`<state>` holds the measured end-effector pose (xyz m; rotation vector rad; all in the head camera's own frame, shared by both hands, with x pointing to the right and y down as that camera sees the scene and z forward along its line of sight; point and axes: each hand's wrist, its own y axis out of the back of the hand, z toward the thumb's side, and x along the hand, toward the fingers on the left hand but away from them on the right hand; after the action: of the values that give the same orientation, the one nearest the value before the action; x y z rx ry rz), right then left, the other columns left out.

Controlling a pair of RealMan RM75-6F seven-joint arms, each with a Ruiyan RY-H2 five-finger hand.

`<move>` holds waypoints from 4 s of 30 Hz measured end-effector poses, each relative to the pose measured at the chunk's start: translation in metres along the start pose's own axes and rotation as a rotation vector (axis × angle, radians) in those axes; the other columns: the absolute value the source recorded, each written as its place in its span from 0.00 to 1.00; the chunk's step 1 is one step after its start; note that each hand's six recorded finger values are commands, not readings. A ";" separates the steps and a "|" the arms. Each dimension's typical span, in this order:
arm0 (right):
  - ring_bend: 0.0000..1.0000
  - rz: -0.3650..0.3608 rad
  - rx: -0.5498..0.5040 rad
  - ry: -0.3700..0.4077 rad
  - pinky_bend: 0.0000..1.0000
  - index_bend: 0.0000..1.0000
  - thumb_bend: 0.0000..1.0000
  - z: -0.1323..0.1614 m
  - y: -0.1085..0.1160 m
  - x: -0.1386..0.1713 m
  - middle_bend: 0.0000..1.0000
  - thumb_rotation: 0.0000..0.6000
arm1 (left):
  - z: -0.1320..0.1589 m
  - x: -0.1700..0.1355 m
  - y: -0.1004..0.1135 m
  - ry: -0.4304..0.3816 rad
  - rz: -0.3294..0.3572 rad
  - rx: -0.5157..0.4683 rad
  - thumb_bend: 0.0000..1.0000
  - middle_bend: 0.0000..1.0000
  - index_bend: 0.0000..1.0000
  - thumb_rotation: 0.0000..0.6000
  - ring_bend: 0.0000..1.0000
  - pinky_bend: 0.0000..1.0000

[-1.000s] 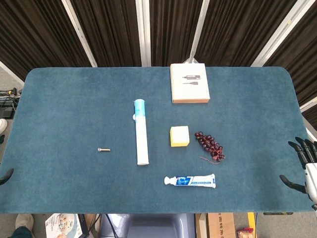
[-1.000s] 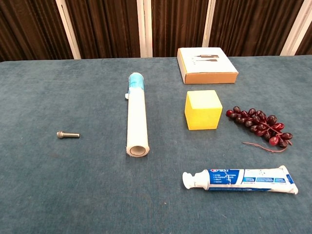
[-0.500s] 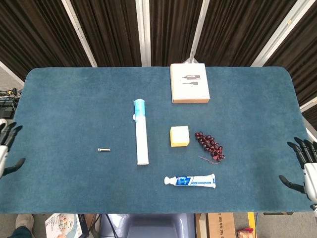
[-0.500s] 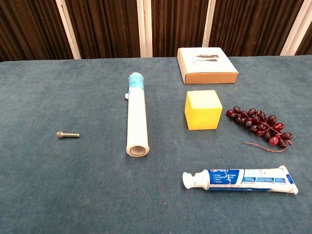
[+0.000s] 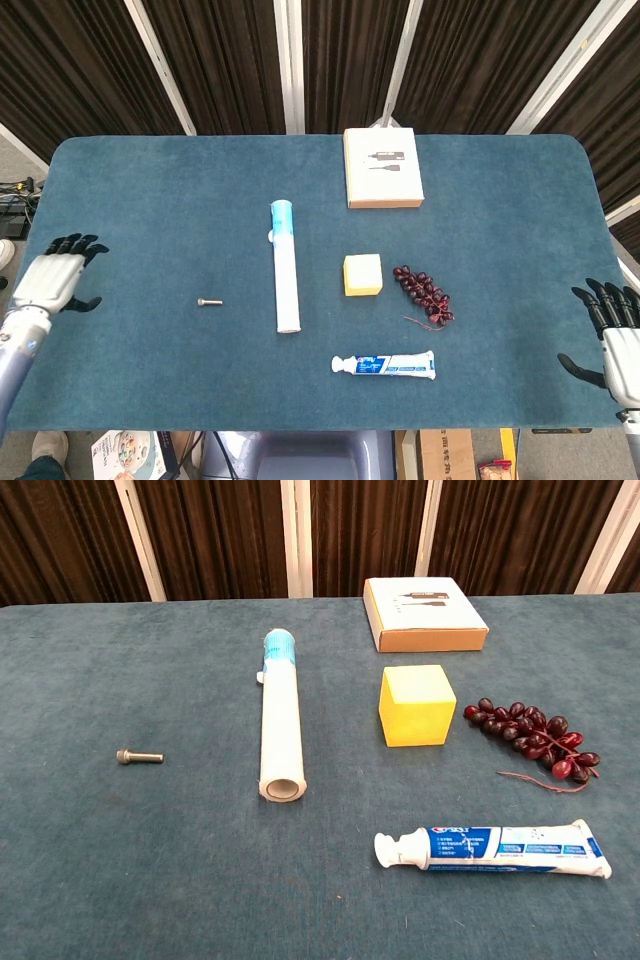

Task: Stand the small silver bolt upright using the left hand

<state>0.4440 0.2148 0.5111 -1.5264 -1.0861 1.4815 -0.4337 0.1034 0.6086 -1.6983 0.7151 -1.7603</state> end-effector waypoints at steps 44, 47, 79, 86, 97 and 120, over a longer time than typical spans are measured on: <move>0.06 -0.020 -0.025 -0.037 0.00 0.16 0.15 -0.009 0.002 -0.003 0.11 1.00 | 0.191 0.026 -0.075 -0.049 -0.042 0.054 0.42 0.12 0.39 1.00 0.00 0.00; 0.06 -0.017 -0.024 -0.039 0.00 0.16 0.15 -0.009 0.002 -0.003 0.11 1.00 | 0.194 0.028 -0.078 -0.052 -0.035 0.057 0.44 0.13 0.40 1.00 0.01 0.00; 0.06 -0.008 -0.038 -0.056 0.00 0.16 0.15 -0.012 -0.001 -0.005 0.11 1.00 | 0.207 0.032 -0.101 -0.075 0.019 0.101 0.48 0.16 0.50 1.00 0.01 0.00; 0.06 -0.006 -0.042 -0.056 0.00 0.16 0.15 -0.012 -0.002 -0.006 0.11 1.00 | 0.207 0.033 -0.101 -0.077 0.029 0.101 0.49 0.16 0.52 1.00 0.01 0.00; 0.06 0.003 -0.048 -0.054 0.00 0.16 0.15 -0.011 -0.003 -0.006 0.11 1.00 | 0.207 0.033 -0.103 -0.077 0.029 0.116 0.49 0.17 0.52 1.00 0.01 0.00; 0.06 0.008 -0.053 -0.053 0.00 0.16 0.15 -0.012 -0.004 -0.007 0.11 1.00 | 0.206 0.034 -0.103 -0.073 0.042 0.129 0.54 0.22 0.56 1.00 0.01 0.00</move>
<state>0.4555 0.2098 0.5181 -1.5368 -1.1599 1.5177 -0.2330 0.1525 0.7160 -1.6398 0.5883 -1.6703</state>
